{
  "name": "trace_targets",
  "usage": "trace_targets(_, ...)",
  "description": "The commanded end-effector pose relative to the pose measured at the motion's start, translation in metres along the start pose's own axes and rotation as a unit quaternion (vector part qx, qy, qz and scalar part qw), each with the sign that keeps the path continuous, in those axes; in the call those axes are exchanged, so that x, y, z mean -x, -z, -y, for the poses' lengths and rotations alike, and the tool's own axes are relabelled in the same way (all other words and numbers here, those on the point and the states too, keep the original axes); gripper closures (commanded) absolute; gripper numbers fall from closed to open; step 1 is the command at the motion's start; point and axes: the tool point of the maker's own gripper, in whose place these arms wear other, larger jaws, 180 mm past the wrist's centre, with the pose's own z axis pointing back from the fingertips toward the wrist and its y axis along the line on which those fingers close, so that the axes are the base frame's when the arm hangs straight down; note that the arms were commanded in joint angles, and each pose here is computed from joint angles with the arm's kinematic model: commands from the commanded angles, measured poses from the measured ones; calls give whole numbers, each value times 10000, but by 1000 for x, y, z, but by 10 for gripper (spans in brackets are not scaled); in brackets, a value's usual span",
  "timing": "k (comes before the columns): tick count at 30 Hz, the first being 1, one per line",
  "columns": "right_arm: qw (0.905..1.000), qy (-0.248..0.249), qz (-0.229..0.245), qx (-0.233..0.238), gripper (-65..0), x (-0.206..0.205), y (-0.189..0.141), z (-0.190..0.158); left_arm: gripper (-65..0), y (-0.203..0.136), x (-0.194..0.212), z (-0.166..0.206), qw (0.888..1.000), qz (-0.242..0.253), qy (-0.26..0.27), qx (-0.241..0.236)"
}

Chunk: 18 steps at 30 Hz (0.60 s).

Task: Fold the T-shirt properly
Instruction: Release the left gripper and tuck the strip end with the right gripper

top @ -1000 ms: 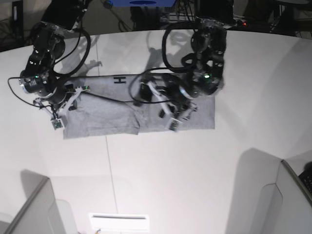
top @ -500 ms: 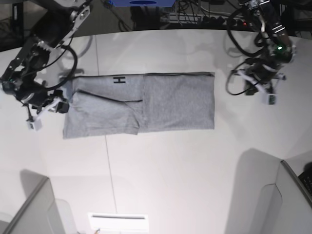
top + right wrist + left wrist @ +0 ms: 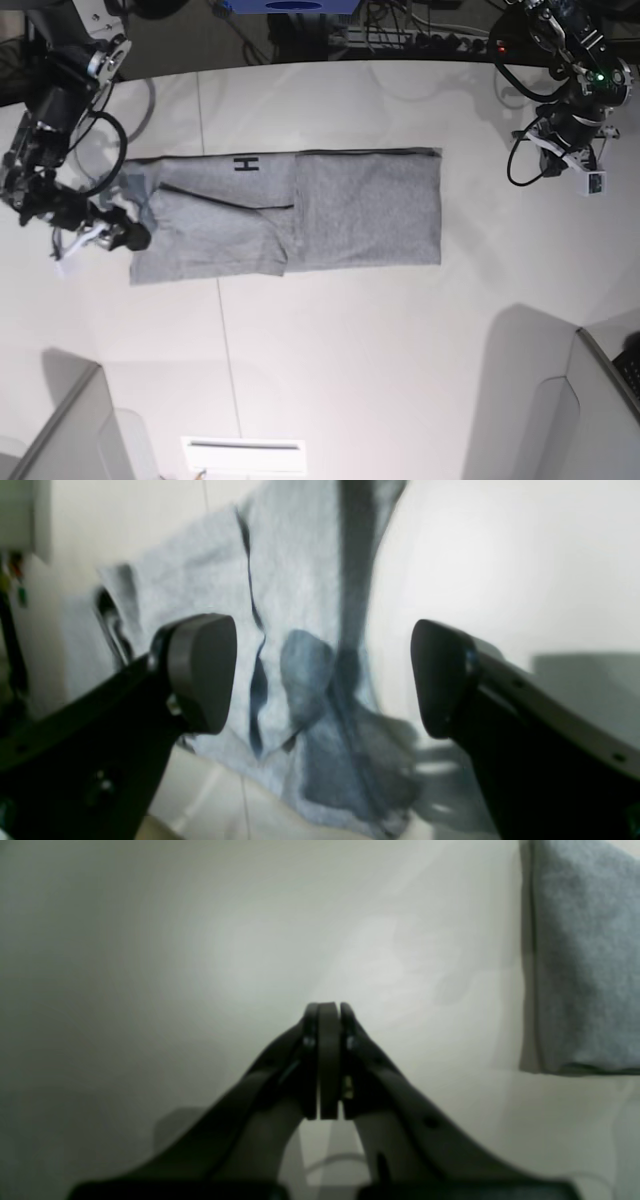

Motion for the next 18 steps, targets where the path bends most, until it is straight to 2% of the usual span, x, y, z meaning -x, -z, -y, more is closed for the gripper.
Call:
trace_targets(1, 9999, -111, 14, -27, -495, -2, -1, -3, 0, -3, -11, -1, 9998, 198, 91, 8)
trace_targets(8, 9979, -234, -598, -86, -494, 46, 19, -10, 0, -3, -12, -1, 9997, 214, 90, 10)
trace_targets(10, 9977, -288, -610, -114, -494, 49, 20, -14, 0, -3, -13, -1, 9997, 214, 96, 6)
trace_targets(15, 9939, -822, -704, -221, -494, 54, 25, -41, 0, -3, -15, -1, 9997, 238, 101, 5)
trace_targets(18, 9948, -716, -673, -250, -494, 52, 30, -40, 0, -3, -14, 0, 9997, 236, 98, 15)
